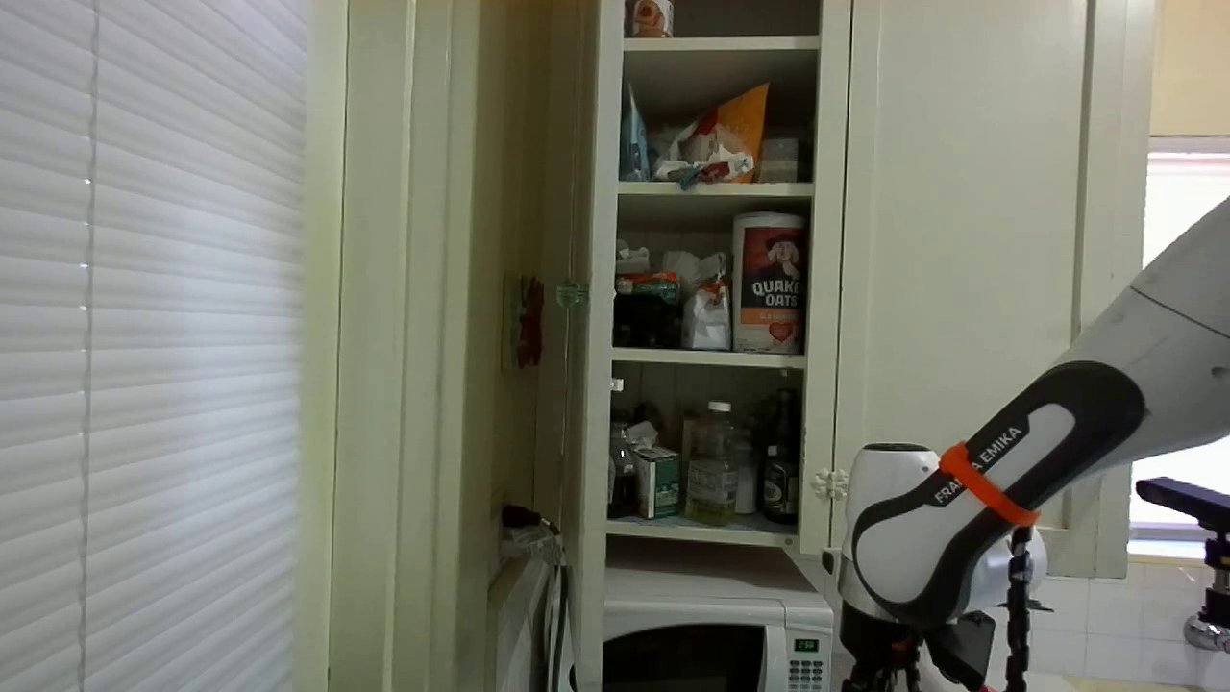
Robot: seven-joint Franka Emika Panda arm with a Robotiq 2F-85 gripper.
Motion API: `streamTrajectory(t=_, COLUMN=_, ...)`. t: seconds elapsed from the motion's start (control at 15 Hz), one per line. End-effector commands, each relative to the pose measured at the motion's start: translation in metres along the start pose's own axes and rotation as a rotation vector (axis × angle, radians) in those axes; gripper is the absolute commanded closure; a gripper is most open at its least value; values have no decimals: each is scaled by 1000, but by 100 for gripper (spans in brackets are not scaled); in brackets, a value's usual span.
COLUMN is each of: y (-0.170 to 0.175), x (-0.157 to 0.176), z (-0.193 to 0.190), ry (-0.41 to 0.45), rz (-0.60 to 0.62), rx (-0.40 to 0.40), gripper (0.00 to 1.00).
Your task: Move one bottle from the counter to the cabinet's second shelf
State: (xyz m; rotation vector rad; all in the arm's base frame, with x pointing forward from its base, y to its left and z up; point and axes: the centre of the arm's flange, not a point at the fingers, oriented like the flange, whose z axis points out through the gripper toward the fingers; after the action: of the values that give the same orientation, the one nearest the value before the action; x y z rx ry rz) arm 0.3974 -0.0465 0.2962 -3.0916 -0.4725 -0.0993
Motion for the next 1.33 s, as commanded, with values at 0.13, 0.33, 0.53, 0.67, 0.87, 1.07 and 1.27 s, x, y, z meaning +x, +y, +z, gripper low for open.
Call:
streamTrajectory(t=0.13, y=42, x=7, z=46, ry=-36, rz=-174, rx=79, gripper=0)
streamTrajectory(t=0.33, y=51, x=7, z=62, ry=-13, rz=-208, rx=80, gripper=0)
streamTrajectory(t=0.53, y=57, x=5, z=81, ry=37, rz=-134, rx=47, gripper=0)
streamTrajectory(t=0.67, y=63, x=2, z=93, ry=72, rz=-58, rx=48, gripper=0)
streamTrajectory(t=0.87, y=70, x=-2, z=108, ry=157, rz=68, rx=60, gripper=0)
streamTrajectory(t=1.07, y=74, x=-1, z=114, ry=211, rz=111, rx=79, gripper=0)
streamTrajectory(t=1.27, y=78, x=4, z=122, ry=234, rz=110, rx=82, gripper=0)
